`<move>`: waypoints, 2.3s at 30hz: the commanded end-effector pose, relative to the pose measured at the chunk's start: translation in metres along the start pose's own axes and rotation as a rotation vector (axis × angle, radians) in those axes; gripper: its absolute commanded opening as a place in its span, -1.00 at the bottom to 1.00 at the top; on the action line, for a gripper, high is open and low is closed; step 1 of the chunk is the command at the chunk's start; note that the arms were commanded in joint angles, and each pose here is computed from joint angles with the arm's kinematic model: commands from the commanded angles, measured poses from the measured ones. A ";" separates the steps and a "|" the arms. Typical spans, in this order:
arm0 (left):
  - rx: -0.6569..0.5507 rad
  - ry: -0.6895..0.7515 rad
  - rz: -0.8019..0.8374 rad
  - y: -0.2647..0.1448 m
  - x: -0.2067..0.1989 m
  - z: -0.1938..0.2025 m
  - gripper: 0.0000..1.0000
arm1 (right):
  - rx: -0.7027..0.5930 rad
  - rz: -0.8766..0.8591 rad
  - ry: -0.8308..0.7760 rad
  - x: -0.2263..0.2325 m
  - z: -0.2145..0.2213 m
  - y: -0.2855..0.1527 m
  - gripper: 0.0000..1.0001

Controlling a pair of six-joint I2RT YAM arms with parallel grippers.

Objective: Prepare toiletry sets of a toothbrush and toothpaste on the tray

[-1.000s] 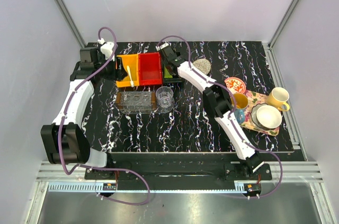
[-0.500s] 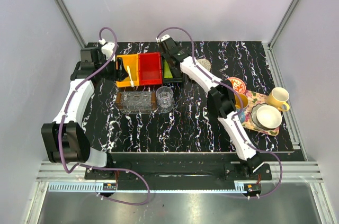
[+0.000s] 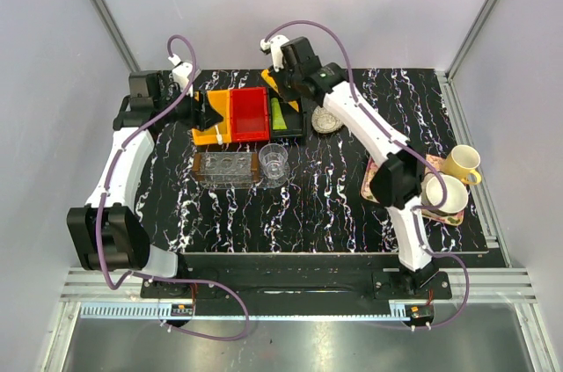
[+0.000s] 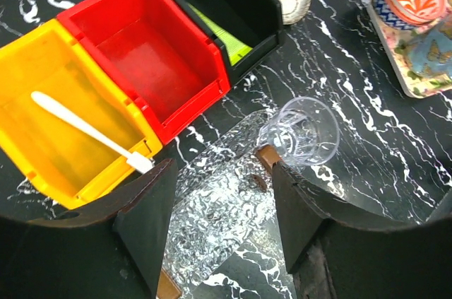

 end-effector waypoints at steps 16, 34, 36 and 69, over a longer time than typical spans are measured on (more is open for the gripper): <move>-0.059 0.508 0.264 -0.027 -0.104 -0.019 0.49 | -0.210 -0.663 -0.099 0.085 -0.013 -0.133 -0.74; 0.059 0.901 0.196 -0.009 -0.135 0.017 0.64 | -0.176 -0.891 -0.070 0.111 -0.001 -0.157 -0.75; 0.081 0.929 0.178 -0.005 -0.134 0.020 0.64 | -0.171 -0.905 -0.065 0.112 0.000 -0.157 -0.75; 0.210 1.096 0.106 0.028 -0.126 0.058 -0.68 | -0.134 -0.964 -0.038 0.120 0.006 -0.153 -0.74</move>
Point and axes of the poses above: each gripper's point midway between its finger pads, its own y axis out along the fingers, its own x axis along the line the jaws close on, z = x × y, the point moved 3 cm from there along -y, back along the fingers, and after that the axes turned 15 degrees about -y, right-handed, at the moved point
